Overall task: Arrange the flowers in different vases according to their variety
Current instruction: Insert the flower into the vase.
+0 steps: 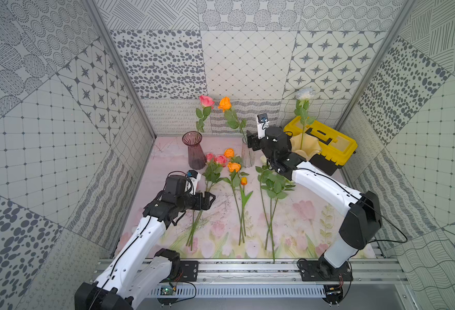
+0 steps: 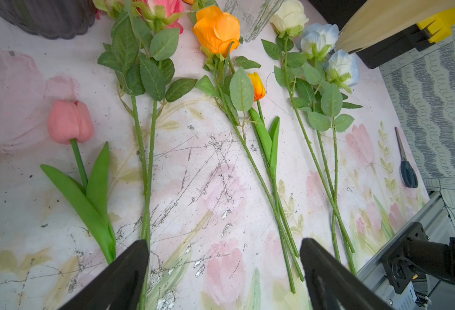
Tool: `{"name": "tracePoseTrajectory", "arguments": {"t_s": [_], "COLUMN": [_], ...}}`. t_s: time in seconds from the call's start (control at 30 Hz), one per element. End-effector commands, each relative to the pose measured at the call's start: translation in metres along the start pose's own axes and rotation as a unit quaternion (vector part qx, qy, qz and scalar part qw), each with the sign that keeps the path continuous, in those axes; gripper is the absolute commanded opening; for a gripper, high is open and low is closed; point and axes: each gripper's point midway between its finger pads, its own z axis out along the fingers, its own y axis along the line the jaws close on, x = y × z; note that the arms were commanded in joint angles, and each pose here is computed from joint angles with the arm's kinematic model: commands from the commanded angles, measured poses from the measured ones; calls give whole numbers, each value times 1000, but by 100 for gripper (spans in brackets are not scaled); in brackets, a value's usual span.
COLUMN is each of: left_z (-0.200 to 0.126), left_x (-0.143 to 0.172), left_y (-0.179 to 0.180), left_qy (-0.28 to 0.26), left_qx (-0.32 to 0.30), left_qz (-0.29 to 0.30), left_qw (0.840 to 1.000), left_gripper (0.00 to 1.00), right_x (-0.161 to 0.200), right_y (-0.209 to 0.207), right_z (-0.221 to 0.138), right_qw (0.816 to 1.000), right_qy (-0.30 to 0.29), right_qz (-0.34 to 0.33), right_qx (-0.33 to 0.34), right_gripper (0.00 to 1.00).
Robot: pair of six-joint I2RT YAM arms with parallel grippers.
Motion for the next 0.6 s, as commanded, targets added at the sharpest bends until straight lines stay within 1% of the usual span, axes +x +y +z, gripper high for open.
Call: {"name": "tracePoseTrajectory", "arguments": {"t_s": [0.0,0.13,0.23,0.4,0.57], "left_z": [-1,-1,-1,-1,0], "left_x": [-2,-2,-2,-1,-1], "left_y": [-2,-3,-4,-4,-6], "left_qy": [-4,-4,-3,-2,0], "left_qx": [3,5,5,6,11], "left_qz": [10,12,12,13,12], "left_qw": [1000,1000,1000,1000,1000], "left_gripper": [93,93,93,93,93], "right_x": [21,49,76,128,182], "right_y": [-10,-18,-19,-11,0], "right_z": [-26,-56,-76,-103,-114], "right_qw": [999,994,987,970,948], "right_qy": [41,92,137,214,295], "right_qz": [29,60,84,105,103], "right_qx": [4,-3,-15,-45,-66], "right_gripper": [83,84,83,82,82]}}
